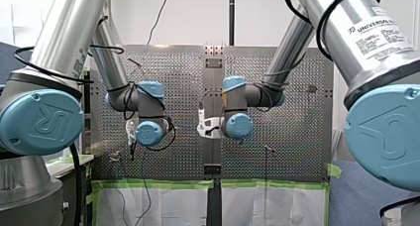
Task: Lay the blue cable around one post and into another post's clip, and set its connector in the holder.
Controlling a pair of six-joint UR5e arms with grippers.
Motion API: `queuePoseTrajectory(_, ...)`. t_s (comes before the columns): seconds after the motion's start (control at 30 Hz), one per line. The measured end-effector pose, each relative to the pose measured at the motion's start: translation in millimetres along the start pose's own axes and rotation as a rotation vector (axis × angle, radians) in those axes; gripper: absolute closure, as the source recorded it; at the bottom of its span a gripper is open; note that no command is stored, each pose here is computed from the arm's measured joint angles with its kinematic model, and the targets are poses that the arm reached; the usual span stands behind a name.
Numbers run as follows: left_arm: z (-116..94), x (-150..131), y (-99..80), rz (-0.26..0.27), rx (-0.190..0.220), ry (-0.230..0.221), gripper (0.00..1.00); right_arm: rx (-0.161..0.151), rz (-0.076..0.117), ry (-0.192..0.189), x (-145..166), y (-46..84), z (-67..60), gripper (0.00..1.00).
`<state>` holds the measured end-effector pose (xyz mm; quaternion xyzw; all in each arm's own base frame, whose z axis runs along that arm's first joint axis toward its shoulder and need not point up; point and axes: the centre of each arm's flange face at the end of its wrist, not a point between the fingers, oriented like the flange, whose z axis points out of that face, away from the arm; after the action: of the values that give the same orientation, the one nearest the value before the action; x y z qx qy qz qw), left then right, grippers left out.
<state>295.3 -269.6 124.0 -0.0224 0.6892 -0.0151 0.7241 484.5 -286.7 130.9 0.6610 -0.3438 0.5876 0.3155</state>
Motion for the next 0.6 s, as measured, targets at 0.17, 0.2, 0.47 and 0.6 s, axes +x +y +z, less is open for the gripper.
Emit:
queuePoseTrajectory(0.17, 20.8, -25.7, -3.2, -0.039, -0.021, -0.041, 1.0, 0.002, 0.011, 0.042, 36.5, -2.3, 7.5, 1.0)
queuePoseTrajectory(0.2, 24.5, -30.7, -3.6, -0.047, -0.025, -0.049, 1.0, 0.002, 0.013, 0.052, 45.6, -2.8, 9.1, 1.0)
queuePoseTrajectory(0.47, 44.4, -63.5, 10.9, -0.11, -0.069, -0.08, 1.0, 0.01, 0.021, 0.12, 108.5, -5.5, 16.0, 1.0)
queuePoseTrajectory(0.6, 50.8, -76.3, 21.8, -0.118, -0.073, -0.083, 1.0, 0.016, 0.028, 0.163, 143.3, -5.3, 17.3, 1.0)
